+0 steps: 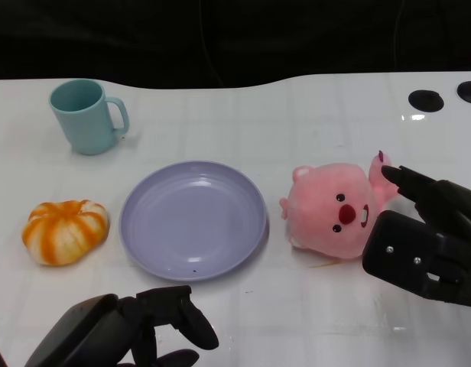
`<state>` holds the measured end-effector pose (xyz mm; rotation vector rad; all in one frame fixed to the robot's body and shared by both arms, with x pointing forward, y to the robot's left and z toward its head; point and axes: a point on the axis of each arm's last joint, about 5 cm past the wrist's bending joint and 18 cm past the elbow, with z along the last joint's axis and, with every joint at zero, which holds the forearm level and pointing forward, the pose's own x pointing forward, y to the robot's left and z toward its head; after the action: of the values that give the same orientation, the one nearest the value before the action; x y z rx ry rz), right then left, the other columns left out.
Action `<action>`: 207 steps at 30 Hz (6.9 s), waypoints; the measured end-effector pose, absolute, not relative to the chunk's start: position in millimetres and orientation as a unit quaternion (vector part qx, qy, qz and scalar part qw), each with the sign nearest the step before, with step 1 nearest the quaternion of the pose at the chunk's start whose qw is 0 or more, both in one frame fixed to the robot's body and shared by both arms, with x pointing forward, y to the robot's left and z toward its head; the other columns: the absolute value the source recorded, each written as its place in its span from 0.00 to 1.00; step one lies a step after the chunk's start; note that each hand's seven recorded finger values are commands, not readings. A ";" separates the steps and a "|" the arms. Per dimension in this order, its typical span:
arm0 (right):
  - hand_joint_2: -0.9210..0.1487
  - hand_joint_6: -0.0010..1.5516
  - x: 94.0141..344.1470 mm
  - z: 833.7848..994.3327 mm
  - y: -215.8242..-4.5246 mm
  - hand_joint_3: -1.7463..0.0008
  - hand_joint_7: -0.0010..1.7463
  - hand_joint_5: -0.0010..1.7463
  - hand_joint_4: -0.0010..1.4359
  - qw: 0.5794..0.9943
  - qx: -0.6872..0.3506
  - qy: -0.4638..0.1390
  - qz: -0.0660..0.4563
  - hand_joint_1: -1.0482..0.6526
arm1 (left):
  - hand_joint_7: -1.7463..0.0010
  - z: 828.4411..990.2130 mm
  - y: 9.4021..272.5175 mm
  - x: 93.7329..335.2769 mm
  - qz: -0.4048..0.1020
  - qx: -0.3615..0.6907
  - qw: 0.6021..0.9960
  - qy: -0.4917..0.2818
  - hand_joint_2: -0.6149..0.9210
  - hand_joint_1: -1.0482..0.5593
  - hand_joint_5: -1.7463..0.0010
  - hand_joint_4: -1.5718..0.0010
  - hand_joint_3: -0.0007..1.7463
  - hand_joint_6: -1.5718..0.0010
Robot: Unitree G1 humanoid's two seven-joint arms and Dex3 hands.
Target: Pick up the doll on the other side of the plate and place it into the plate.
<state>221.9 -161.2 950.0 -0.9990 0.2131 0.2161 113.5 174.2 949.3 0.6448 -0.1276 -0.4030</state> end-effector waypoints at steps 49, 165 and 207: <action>0.00 0.25 324.0 926.2 -122.5 0.98 0.01 0.23 0.07 0.731 -0.635 0.169 0.185 0.19 | 0.44 960.1 173.8 96.5 -0.190 0.316 0.928 -0.053 1.00 0.48 0.02 0.59 0.23 0.57; 0.00 0.22 304.5 972.1 -0.7 0.86 0.00 0.26 0.10 0.829 -0.483 -0.056 0.277 0.22 | 0.43 959.1 159.8 98.4 -0.192 0.323 0.926 -0.041 1.00 0.48 0.00 0.59 0.22 0.57; 0.39 0.50 194.2 973.6 -157.3 0.34 0.77 0.89 0.57 0.948 -0.175 -0.059 0.260 0.59 | 0.43 959.4 159.8 103.8 -0.195 0.329 0.922 -0.054 1.00 0.48 0.00 0.59 0.23 0.57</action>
<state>194.2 -157.3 973.6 -0.3564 -0.1199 0.5295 103.8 159.8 959.4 0.6761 -0.1117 -0.4008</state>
